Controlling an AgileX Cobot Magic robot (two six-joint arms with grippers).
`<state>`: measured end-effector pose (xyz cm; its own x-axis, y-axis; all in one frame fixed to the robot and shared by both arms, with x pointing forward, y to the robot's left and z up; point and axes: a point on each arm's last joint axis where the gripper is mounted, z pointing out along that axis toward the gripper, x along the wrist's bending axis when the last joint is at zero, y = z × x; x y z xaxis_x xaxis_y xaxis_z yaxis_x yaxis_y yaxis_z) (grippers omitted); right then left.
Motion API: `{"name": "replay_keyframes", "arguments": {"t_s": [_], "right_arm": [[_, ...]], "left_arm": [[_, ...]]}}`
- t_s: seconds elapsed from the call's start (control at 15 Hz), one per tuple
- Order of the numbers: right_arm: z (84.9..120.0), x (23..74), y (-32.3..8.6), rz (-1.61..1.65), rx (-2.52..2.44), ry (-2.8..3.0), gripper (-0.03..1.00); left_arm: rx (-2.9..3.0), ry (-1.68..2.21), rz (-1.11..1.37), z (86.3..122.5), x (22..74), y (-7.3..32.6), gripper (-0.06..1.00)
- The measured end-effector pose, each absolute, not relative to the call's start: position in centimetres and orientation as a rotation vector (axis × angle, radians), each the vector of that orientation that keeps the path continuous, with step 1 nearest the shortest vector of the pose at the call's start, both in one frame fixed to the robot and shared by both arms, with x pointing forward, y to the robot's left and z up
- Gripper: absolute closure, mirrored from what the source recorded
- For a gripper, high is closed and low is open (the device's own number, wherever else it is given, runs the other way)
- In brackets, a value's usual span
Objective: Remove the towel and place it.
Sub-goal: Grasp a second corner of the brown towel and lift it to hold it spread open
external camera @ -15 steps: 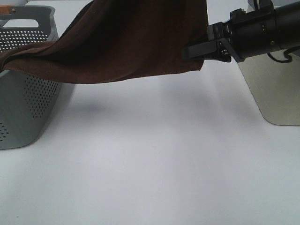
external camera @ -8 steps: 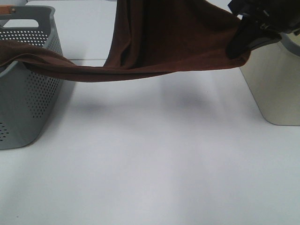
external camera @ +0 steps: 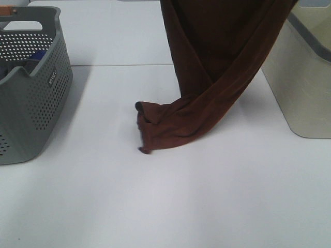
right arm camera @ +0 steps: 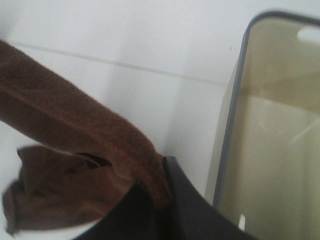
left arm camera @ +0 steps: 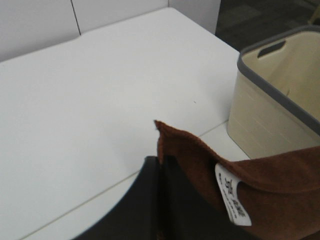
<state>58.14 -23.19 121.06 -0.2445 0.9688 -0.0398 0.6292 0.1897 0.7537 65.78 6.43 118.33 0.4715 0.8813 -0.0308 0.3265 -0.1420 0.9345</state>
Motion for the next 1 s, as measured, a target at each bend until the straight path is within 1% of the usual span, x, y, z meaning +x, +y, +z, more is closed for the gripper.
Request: {"name": "replay_keyframes", "arguments": {"t_s": [0.07,0.13,0.33,0.47,0.53,0.6,0.73,1.0], "right_arm": [[121.8,58.1,-23.2,0.882,1.469,1.927,0.97],[123.5,58.1,-23.0,0.956,1.413,1.876,0.97],[127.7,57.6,-22.5,1.148,1.208,1.761,0.97],[129.0,57.3,-22.1,1.231,1.152,1.724,0.97],[129.0,57.3,-22.1,1.240,1.149,1.728,0.97],[128.7,57.6,-22.0,1.234,1.153,1.737,0.97],[126.8,59.5,-21.6,1.197,1.192,1.787,0.97],[121.8,65.7,-20.8,1.177,1.208,1.745,0.97]], "left_arm": [[1.686,1.046,0.693,118.8,65.8,6.9,0.94],[1.646,1.047,0.721,120.0,65.9,8.1,0.94],[1.483,1.006,0.826,125.1,64.6,11.9,0.94],[1.403,0.981,0.875,127.9,63.2,13.8,0.94],[1.387,0.979,0.882,128.5,62.9,14.2,0.94],[1.392,0.986,0.879,128.4,62.9,14.4,0.94],[1.494,1.053,0.868,125.5,64.8,13.9,0.94],[1.566,1.083,0.976,118.7,70.7,13.4,0.94]]}}
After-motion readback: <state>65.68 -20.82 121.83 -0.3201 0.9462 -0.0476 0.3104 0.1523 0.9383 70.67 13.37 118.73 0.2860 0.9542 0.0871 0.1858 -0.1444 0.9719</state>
